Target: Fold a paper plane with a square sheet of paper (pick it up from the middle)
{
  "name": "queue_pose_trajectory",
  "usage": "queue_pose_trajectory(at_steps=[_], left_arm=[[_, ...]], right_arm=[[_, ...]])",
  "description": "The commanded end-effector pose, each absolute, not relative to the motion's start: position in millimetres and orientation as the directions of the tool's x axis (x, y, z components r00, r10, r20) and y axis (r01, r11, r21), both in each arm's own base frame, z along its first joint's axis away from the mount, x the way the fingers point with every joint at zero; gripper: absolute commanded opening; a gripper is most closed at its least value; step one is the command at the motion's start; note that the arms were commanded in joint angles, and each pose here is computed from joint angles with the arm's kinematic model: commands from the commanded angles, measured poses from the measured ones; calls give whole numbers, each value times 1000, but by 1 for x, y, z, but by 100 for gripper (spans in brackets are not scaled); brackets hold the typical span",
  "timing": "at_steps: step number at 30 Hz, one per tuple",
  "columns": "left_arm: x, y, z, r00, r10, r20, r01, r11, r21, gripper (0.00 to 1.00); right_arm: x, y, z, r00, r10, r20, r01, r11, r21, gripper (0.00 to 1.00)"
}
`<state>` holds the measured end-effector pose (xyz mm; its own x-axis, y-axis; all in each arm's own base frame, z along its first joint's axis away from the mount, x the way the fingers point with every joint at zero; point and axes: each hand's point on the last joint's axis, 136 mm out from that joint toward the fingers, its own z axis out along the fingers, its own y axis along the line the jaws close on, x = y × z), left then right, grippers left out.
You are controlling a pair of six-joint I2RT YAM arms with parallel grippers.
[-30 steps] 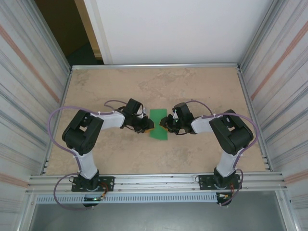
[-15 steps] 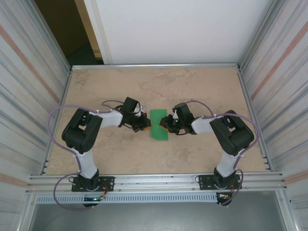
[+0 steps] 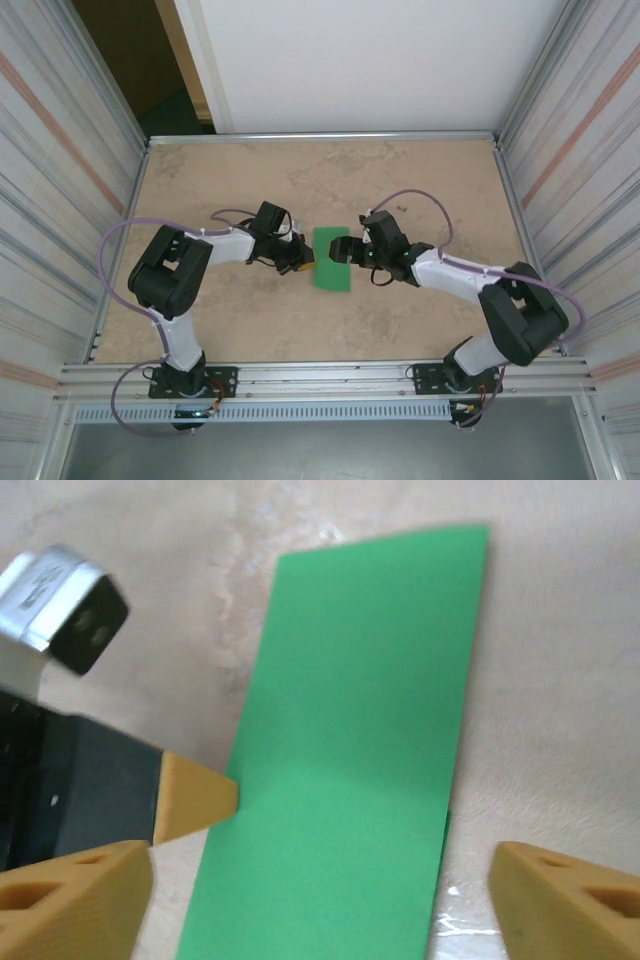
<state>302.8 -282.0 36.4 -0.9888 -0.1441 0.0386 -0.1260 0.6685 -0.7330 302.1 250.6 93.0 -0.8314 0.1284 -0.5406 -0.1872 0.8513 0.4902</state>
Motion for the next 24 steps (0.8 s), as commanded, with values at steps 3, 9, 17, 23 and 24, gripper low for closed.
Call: queue_pose_trajectory(at_steps=[3, 9, 17, 23, 24], left_arm=[[309, -285, 64, -989, -147, 18, -108, 635, -765, 0], [309, -284, 67, -988, -155, 24, -118, 630, -768, 0], [307, -282, 68, -985, -168, 28, -130, 634, -762, 0], [309, -284, 70, -986, -166, 27, -127, 627, -768, 0], [309, -284, 70, -986, -164, 27, -125, 627, -769, 0]], right_arm=[[308, 230, 116, -670, -58, -740, -296, 935, 194, 99], [293, 255, 120, -556, -253, -792, -490, 869, 66, 99], [262, 283, 103, -365, -482, -797, -680, 723, -126, 99], [250, 298, 73, -277, -632, -724, -741, 620, -258, 94], [249, 300, 69, -271, -646, -713, -744, 611, -271, 93]])
